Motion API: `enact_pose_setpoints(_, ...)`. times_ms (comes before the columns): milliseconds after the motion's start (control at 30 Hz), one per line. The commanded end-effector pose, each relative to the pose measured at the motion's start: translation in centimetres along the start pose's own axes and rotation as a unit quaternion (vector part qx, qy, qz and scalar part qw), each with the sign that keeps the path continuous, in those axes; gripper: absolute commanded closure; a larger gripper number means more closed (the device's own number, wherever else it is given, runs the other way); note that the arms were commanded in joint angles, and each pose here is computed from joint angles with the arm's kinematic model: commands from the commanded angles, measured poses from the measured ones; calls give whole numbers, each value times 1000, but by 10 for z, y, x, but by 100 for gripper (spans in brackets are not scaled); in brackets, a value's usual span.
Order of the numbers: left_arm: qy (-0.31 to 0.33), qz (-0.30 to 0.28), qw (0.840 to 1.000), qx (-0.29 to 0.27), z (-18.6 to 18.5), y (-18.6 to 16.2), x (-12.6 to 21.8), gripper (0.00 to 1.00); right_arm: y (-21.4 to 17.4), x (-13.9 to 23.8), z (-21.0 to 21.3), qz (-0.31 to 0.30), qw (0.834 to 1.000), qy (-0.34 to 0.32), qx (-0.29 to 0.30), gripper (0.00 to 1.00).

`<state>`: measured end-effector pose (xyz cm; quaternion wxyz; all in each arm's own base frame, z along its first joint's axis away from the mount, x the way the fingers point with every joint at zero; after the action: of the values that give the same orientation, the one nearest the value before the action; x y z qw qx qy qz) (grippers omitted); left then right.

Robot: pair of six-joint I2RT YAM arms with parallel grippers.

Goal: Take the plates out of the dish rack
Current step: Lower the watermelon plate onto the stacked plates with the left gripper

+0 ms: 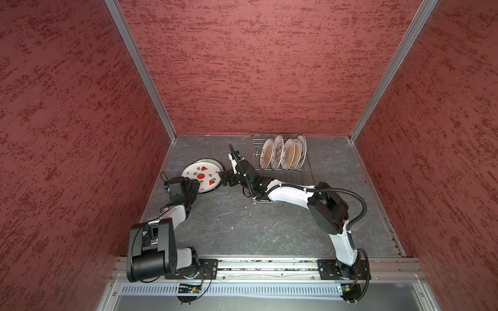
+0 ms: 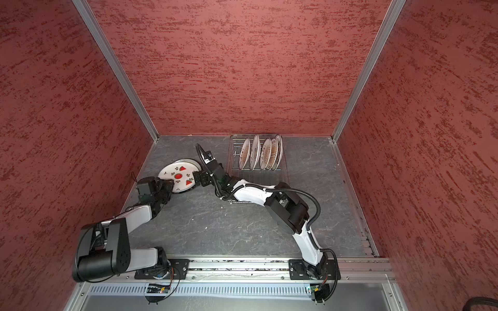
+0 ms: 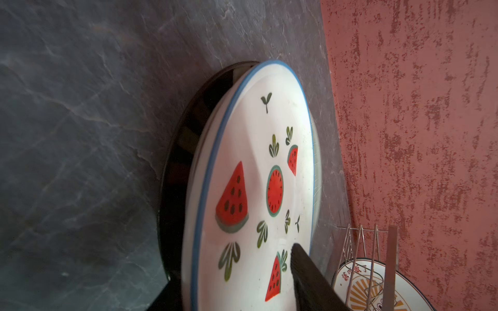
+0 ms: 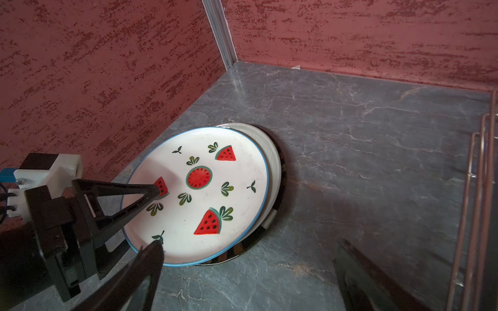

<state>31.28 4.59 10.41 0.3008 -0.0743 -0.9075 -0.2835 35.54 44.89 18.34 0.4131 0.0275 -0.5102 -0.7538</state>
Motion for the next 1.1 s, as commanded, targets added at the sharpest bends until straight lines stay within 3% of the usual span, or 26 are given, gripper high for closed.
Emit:
enact_pose_setpoints(0,-1,-45,999,-25,-17,18,5,21,18,15,15,-28,999,26,-4,1)
enact_pose_setpoints(200,-7,-30,999,-22,-20,19,-7,22,18,17,15,-31,999,27,-3,2)
enact_pose_setpoints(1067,102,-76,991,-51,-12,29,-25,15,25,26,15,-40,999,23,7,1)
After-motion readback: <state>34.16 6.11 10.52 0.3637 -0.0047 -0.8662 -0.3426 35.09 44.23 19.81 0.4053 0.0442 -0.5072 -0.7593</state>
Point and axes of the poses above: each gripper's point midway between its finger pads, its own x axis back along the fingers, its own z axis along the line the jaws close on, y = z × x, the point moved 5 cm from there along x, back along the fingers, and after that the axes turned 13 degrees about -x, right-handed, at the moved point
